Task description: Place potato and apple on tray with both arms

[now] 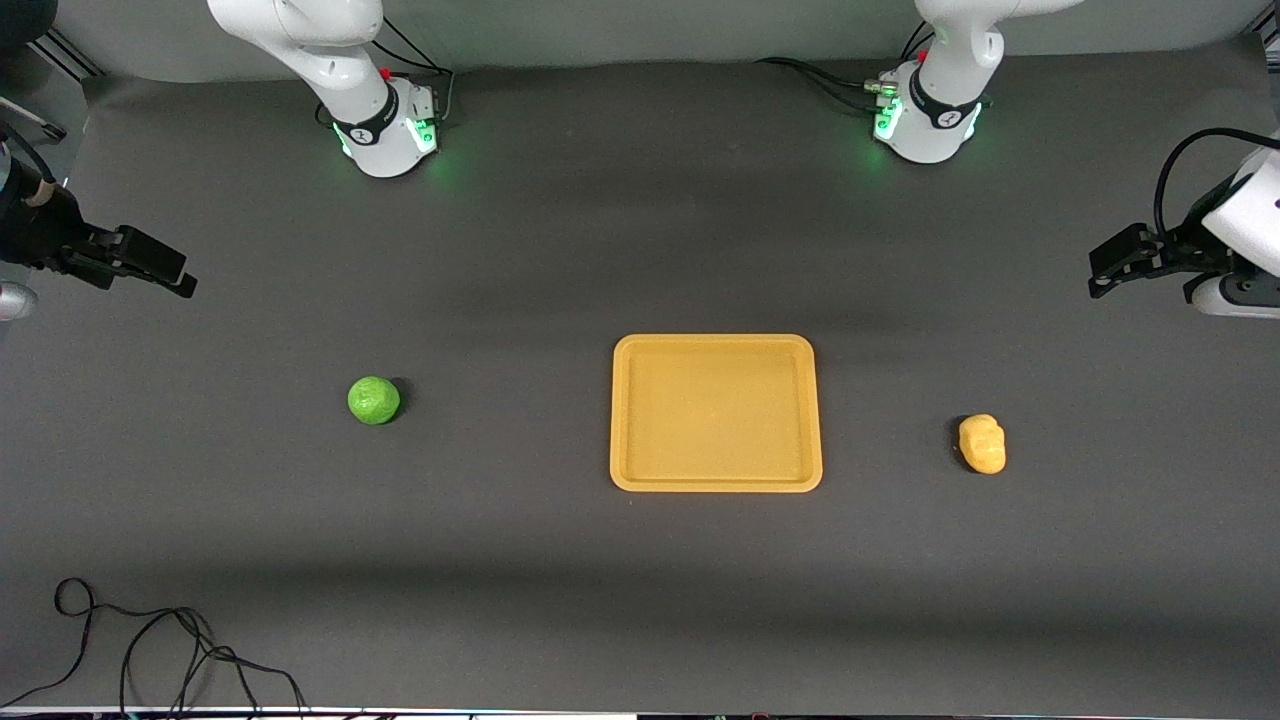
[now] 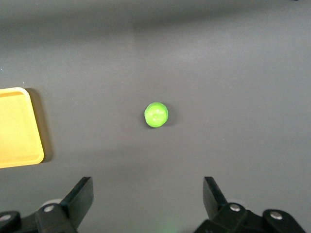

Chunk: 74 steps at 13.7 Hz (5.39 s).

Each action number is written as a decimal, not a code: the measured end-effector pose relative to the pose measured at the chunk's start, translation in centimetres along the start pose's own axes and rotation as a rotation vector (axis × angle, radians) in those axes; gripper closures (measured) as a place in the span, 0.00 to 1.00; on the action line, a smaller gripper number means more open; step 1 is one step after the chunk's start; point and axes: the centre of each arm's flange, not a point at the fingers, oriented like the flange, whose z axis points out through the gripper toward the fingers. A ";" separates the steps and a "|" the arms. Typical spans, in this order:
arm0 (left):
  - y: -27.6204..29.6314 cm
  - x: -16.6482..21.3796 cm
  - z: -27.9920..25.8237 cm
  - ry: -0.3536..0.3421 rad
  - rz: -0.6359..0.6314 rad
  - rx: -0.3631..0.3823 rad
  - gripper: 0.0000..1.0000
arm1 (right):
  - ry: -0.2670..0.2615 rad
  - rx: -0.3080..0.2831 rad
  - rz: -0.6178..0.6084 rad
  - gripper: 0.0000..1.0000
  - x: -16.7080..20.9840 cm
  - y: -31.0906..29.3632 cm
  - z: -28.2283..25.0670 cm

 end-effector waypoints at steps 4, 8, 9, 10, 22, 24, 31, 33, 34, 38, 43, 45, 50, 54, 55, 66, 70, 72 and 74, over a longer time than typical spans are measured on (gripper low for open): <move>0.0 0.0 0.0 -0.001 0.000 0.000 0.00 | -0.003 -0.008 -0.002 0.00 0.0 -0.1 0.2; 0.0 0.0 0.0 -0.001 0.000 0.000 0.00 | -0.005 -0.042 -0.009 0.00 0.2 0.1 0.7; 0.0 0.0 0.0 -0.002 0.000 0.000 0.00 | -0.009 -0.044 -0.021 0.00 0.3 0.0 1.1; 0.0 0.0 0.1 -0.004 0.000 0.000 0.00 | -0.011 -0.046 -0.048 0.00 0.4 0.0 1.5; -0.9 5.2 10.8 -0.095 -0.002 -0.027 0.00 | -0.007 -0.032 -0.137 0.00 1.1 0.0 2.7; -1.2 6.4 13.8 -0.109 -0.013 -0.035 0.00 | 0.009 -0.028 -0.158 0.00 1.6 -0.8 3.4; -0.5 7.7 17.1 -0.128 -0.047 -0.043 0.00 | 0.041 -0.017 -0.186 0.00 4.3 -2.4 12.0; 0.6 8.1 17.3 -0.110 -0.069 -0.036 0.00 | 0.044 -0.015 -0.191 0.00 4.4 -2.4 16.8; 1.0 8.4 18.0 -0.107 -0.077 -0.023 0.00 | 0.044 -0.013 -0.195 0.00 4.2 -2.5 19.2; 1.4 9.8 23.1 -0.110 -0.083 -0.004 0.00 | 0.042 -0.002 -0.236 0.00 2.8 -4.2 28.2; 1.4 10.3 26.8 -0.132 -0.122 0.003 0.00 | -0.049 -0.001 -0.273 0.00 1.0 -5.9 38.2; 1.4 10.5 28.3 -0.138 -0.121 0.005 0.00 | -0.044 -0.017 -0.259 0.00 0.4 -4.0 40.6; 1.8 10.6 33.2 -0.114 -0.095 0.025 0.00 | -0.042 -0.041 -0.247 0.00 0.3 -2.1 41.3; 1.4 10.2 37.2 -0.105 -0.096 0.021 0.00 | -0.028 -0.034 -0.247 0.00 0.1 -2.0 43.0; 1.4 9.9 38.1 -0.104 -0.096 0.020 0.00 | -0.029 -0.031 -0.248 0.00 0.1 -2.0 43.9; 0.3 8.0 41.4 -0.093 -0.090 0.031 0.00 | -0.108 -0.073 -0.268 0.25 3.1 -3.4 37.9; 0.5 7.5 41.9 -0.112 -0.088 0.031 0.05 | -0.136 -0.035 -0.264 0.25 4.3 -8.7 30.0; 1.2 7.3 41.7 -0.140 -0.095 0.033 0.25 | -0.117 -0.023 -0.232 0.25 4.8 -9.9 28.5; 2.7 7.8 40.3 -0.173 -0.126 0.044 0.36 | -0.103 -0.017 -0.211 0.25 4.7 -11.8 27.9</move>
